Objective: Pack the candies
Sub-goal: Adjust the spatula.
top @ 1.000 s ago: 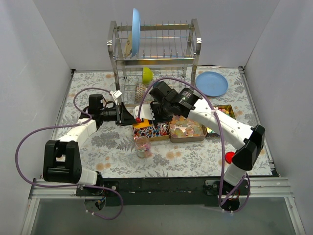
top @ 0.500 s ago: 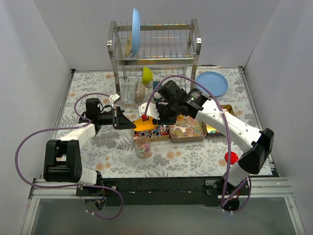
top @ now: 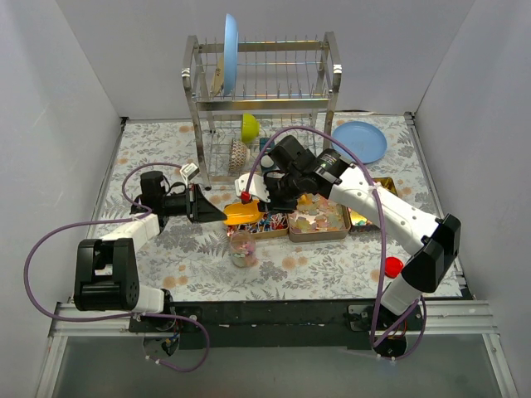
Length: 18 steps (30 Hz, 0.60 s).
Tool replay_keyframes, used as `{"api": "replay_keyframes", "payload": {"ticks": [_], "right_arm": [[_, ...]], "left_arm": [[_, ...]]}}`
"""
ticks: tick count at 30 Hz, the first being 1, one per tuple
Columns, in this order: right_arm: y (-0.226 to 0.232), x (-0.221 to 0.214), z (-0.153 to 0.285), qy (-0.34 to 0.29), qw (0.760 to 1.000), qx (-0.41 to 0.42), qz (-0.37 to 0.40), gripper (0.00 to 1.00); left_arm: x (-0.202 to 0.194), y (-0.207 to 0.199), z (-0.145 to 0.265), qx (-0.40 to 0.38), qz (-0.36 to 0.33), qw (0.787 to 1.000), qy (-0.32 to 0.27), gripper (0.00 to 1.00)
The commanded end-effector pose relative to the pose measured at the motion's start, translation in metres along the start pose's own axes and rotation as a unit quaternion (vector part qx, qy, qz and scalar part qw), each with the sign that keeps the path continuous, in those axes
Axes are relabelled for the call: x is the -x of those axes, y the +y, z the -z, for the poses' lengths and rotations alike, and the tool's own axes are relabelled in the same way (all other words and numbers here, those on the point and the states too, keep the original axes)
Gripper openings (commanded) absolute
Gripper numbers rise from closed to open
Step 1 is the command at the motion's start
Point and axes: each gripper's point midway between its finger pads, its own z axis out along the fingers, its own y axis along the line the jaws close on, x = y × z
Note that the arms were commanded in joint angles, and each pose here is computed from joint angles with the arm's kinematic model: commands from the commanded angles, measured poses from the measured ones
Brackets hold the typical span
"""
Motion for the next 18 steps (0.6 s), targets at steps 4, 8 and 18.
{"api": "replay_keyframes", "payload": {"ticks": [4, 8, 18], "right_arm": [[0.007, -0.016, 0.008, 0.027, 0.999, 0.01, -0.022, 0.38], [0.009, -0.024, 0.003, 0.043, 0.998, 0.015, -0.032, 0.34], [0.011, -0.04, -0.005, 0.093, 0.994, 0.053, -0.014, 0.01]], "left_arm": [[0.011, 0.003, 0.007, 0.013, -0.022, 0.999, -0.024, 0.0], [0.014, 0.004, 0.008, 0.013, -0.019, 0.999, -0.028, 0.0], [0.028, 0.016, 0.013, 0.052, 0.0, 0.997, -0.063, 0.2]]}}
